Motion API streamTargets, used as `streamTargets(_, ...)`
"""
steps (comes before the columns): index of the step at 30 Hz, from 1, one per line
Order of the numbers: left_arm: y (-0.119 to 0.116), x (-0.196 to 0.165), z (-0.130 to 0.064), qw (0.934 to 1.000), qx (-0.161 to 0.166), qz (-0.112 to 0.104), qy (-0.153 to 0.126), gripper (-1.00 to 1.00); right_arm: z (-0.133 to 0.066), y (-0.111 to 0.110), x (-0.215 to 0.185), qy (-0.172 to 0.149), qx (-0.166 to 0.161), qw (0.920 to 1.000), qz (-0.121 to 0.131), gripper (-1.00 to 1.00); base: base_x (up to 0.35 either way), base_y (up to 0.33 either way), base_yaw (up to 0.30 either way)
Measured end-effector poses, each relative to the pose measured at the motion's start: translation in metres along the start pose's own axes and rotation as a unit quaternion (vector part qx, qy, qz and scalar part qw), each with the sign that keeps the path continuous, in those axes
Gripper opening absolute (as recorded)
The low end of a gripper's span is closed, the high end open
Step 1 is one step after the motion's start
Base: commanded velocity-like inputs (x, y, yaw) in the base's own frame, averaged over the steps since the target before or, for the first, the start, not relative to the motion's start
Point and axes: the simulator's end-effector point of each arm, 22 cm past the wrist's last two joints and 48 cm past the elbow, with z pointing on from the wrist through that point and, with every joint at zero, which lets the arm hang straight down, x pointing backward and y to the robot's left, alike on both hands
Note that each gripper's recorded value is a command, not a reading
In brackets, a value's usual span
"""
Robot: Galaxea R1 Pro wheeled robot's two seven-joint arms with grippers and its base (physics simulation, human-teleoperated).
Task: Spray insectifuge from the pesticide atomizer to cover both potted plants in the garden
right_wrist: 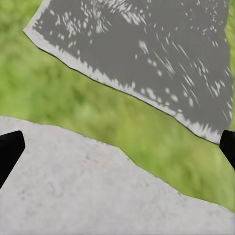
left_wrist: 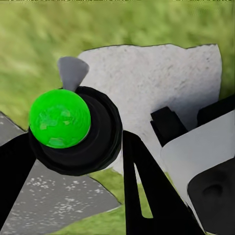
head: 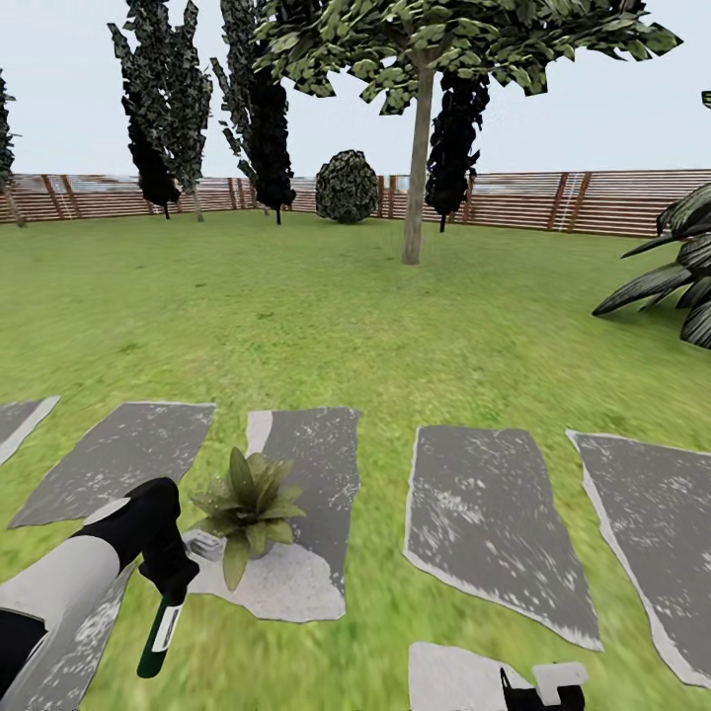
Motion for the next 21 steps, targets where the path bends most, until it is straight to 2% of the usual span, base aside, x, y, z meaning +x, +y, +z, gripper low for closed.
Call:
streamTargets(2,0.0,-0.002,0.004,1.0,0.001,-0.001,-0.003,-1.0,0.002,0.001,0.005,0.001,0.0,1.0,0.0,1.0,0.0,0.0,0.037)
streamTargets(8,-0.003,-0.011,0.015,0.9988,0.03,-0.023,-0.03,-1.0,0.008,0.005,0.02,0.005,-0.001,1.0,-0.001,1.0,0.0,0.0,0.068)
streamTargets(17,0.007,-0.006,0.045,0.9994,0.013,-0.027,-0.019,-1.0,0.017,0.011,0.045,0.011,-0.002,0.9999,-0.001,1.0,0.0,0.0,0.074)
streamTargets(21,0.008,-0.006,0.048,0.9995,0.011,-0.025,-0.015,-1.0,0.017,0.011,0.047,0.014,-0.002,0.9999,-0.002,1.0,0.0,0.0,0.071)
